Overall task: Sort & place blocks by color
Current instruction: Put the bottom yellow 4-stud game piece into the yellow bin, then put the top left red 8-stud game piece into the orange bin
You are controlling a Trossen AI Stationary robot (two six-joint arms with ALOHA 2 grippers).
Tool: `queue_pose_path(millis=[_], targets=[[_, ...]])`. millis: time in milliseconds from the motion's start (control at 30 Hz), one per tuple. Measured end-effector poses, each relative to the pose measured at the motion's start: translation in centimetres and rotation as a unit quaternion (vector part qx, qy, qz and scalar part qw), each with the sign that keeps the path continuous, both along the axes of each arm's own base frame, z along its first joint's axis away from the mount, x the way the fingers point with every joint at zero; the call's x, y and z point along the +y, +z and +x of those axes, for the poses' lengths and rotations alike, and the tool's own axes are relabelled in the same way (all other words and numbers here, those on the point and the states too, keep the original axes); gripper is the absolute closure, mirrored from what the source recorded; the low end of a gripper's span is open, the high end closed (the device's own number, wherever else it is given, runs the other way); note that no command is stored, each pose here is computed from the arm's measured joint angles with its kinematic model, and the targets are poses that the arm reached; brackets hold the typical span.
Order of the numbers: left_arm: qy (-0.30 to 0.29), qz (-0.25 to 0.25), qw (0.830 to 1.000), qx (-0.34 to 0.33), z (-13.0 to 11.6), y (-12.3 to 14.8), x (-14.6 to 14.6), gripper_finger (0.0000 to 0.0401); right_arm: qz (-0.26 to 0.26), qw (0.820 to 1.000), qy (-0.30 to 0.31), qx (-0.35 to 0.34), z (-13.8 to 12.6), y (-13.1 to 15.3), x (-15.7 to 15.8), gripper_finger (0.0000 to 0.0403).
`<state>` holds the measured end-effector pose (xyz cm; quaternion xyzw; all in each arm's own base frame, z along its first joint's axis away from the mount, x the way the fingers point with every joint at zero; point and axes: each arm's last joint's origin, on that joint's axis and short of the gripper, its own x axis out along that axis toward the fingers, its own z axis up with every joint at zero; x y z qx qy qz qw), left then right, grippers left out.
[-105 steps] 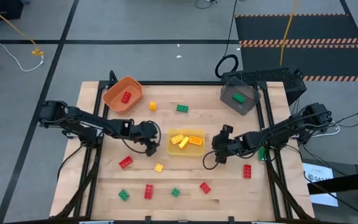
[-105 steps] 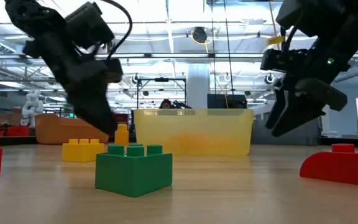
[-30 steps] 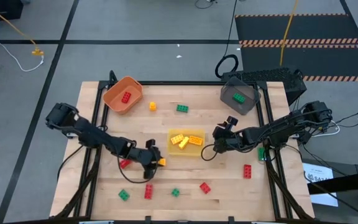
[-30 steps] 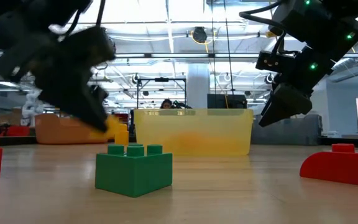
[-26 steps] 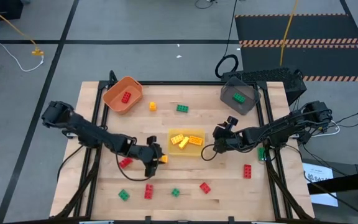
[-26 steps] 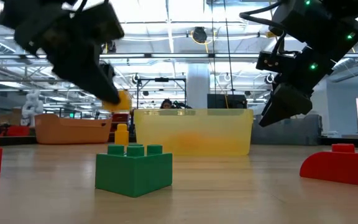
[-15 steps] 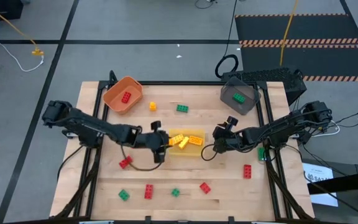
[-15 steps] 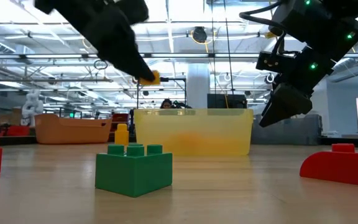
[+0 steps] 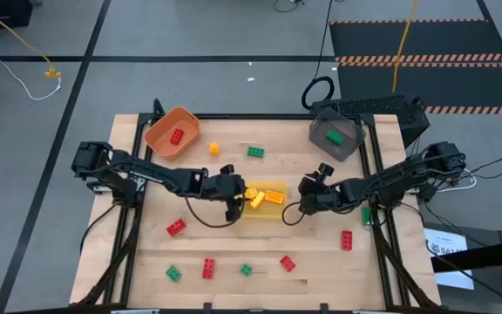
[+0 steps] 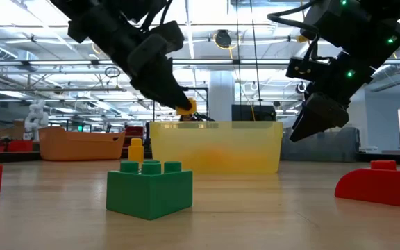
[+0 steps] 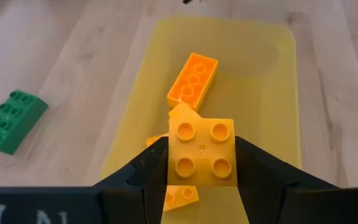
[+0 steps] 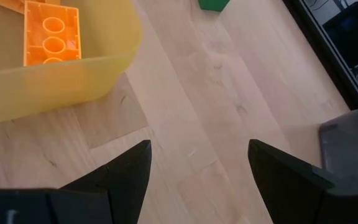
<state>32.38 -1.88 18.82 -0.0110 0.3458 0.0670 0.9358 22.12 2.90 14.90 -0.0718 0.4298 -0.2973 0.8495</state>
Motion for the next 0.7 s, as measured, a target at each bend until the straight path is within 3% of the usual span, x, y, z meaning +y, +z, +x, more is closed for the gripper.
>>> queue_pose_path(millis=[133,500,700], targets=[[0.013,-0.015,1.000,0.005,-0.1,-0.1,0.0,0.0222,0.000,1.000,0.000,0.000,0.0,0.0,0.0,0.0145],[0.001,-0.018,1.000,0.010,-0.4,0.0,-1.0,0.0129,0.001,1.000,-0.001,-0.001,0.0,0.0,0.0,0.0145],[0.007,-0.035,0.999,0.023,-1.8,1.8,-2.0,0.0115,0.001,1.000,-0.001,0.002,0.0,0.0,0.0,0.0145]])
